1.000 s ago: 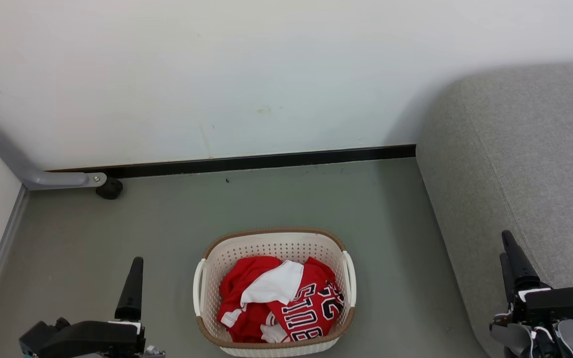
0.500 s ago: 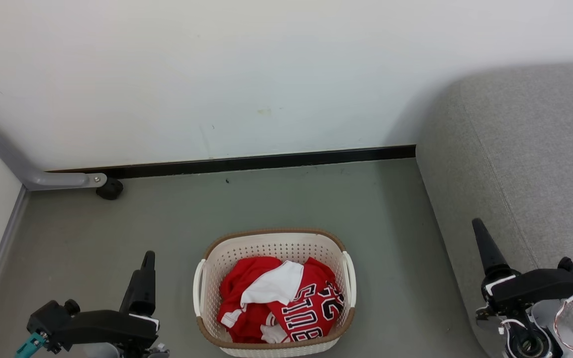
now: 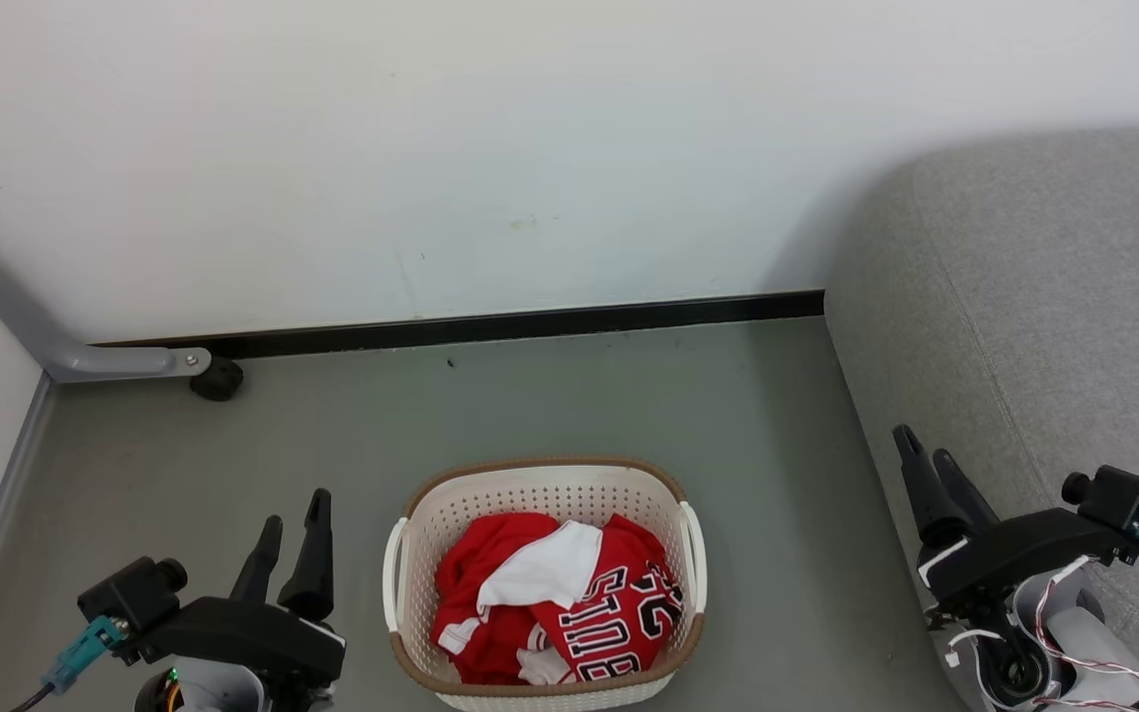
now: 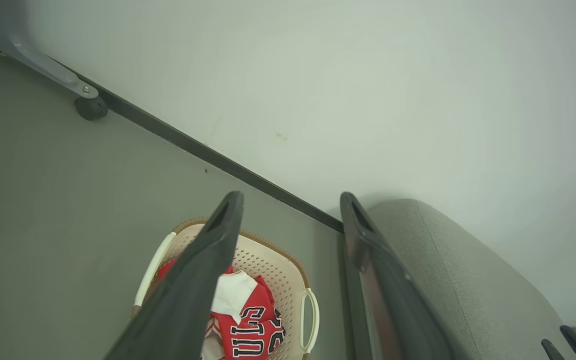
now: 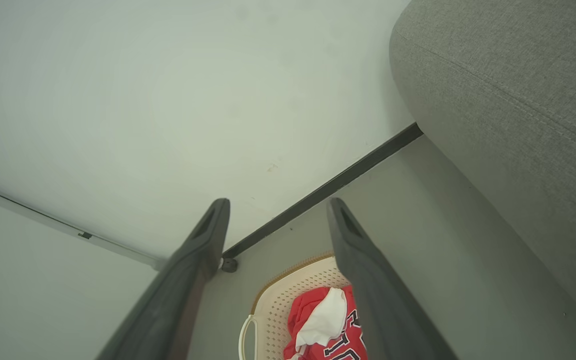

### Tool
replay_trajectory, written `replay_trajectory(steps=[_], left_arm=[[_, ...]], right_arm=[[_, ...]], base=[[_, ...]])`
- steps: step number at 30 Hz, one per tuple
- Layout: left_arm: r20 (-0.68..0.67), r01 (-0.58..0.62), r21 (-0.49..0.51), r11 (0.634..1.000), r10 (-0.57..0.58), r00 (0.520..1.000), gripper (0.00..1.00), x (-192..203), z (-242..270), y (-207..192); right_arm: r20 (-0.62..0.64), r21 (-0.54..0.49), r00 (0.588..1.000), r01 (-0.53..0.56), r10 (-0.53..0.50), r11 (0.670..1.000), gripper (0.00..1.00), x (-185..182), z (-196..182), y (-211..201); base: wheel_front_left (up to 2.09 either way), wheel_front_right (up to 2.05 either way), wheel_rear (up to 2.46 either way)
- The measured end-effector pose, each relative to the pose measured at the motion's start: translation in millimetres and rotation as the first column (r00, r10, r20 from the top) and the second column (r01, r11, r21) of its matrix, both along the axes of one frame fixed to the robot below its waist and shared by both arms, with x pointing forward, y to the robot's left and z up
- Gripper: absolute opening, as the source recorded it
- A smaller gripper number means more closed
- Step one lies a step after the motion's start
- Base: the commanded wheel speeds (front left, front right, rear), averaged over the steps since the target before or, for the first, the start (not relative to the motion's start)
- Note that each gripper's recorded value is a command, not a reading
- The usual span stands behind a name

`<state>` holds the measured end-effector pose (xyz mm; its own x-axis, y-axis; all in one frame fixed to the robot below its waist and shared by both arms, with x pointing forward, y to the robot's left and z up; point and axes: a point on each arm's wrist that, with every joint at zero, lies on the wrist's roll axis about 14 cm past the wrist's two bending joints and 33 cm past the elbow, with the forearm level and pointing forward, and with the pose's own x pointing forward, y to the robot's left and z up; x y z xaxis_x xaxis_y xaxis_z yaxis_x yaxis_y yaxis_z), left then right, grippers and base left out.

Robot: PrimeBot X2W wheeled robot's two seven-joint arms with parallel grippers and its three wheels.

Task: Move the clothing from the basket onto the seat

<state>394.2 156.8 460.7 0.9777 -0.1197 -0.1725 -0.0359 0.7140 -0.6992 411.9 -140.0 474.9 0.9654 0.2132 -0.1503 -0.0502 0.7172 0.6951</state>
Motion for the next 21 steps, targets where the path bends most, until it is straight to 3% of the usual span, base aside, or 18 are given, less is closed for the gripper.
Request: replay_trajectory(steps=[11, 21], left_arm=[[0.044, 0.049, 0.213, 0.976, -0.060, 0.997, 1.00, 6, 6, -6], [0.077, 0.082, 0.376, 0.923, -0.119, 0.990, 1.00, 9, 10, -12]], right_arm=[[0.037, -0.180, 0.997, -0.055, 0.062, 0.982, 1.00, 6, 0, 5], [0.065, -0.343, 0.990, -0.098, 0.128, 0.934, 1.00, 11, 2, 8]], base=[[0.00, 0.00, 0.00], [0.00, 0.00, 0.00]])
